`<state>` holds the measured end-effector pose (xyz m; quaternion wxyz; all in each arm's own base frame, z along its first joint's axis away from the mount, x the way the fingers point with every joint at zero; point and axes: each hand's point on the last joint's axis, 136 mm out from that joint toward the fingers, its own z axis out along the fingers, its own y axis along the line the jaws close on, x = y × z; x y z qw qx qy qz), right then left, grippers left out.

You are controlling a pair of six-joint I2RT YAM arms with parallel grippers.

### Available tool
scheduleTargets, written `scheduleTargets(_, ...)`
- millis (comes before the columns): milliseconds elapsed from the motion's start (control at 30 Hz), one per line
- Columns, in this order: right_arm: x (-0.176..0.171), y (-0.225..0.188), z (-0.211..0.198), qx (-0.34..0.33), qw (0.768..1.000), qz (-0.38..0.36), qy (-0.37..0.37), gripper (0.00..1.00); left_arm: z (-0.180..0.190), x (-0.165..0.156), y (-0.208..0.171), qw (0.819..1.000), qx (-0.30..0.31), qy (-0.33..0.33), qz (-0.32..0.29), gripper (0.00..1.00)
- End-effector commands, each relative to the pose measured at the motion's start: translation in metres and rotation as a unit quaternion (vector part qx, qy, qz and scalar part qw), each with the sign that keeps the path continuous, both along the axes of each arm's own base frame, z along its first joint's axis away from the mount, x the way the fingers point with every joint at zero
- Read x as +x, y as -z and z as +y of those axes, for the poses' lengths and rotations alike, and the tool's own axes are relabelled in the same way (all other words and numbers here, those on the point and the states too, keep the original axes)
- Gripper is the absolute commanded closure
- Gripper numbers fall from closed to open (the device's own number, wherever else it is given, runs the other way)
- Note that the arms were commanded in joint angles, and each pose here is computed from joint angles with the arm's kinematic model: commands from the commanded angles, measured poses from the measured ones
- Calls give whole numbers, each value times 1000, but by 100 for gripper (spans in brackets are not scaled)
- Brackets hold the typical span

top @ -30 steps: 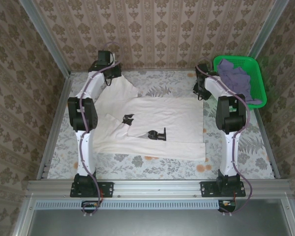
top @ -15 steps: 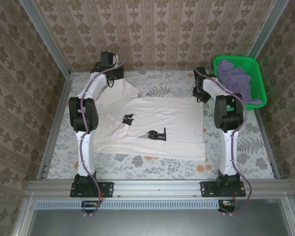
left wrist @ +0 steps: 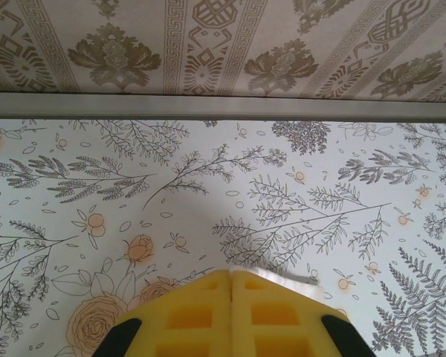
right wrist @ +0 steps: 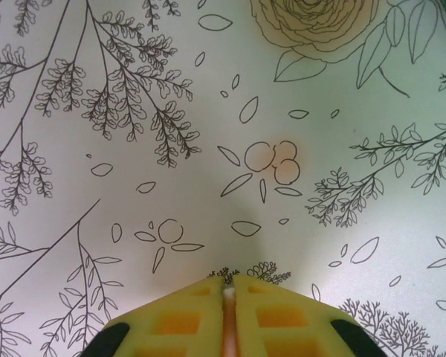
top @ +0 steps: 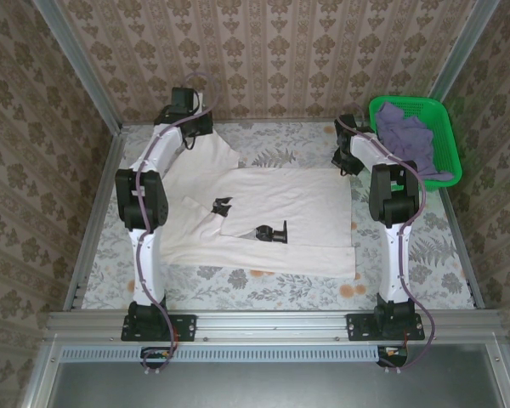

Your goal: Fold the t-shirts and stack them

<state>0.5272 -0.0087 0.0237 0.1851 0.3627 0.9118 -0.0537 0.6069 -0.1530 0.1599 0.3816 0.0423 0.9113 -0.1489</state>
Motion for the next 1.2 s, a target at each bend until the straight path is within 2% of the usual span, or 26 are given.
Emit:
scheduleTargets(0,-3,14,0,3,1000,21,-12,92,-2,-6,-24,1000,4,14,-24,100)
scheduleTargets(333,-6,-27,30,17,993,-33,-116,100,6,-33,-14,999,17,42,-2,100)
scheduleTargets(600,-34,-65,41,5,977,-77,-198,100,11,-65,-45,996,17,84,-22,100)
scheduleTargets(933,-95,-81,49,15,961,-93,-258,100,41,-137,-46,999,25,42,3,100)
scheduleTargets(1167,-135,-76,51,20,953,-85,-290,100,82,-192,-34,998,36,-52,19,100)
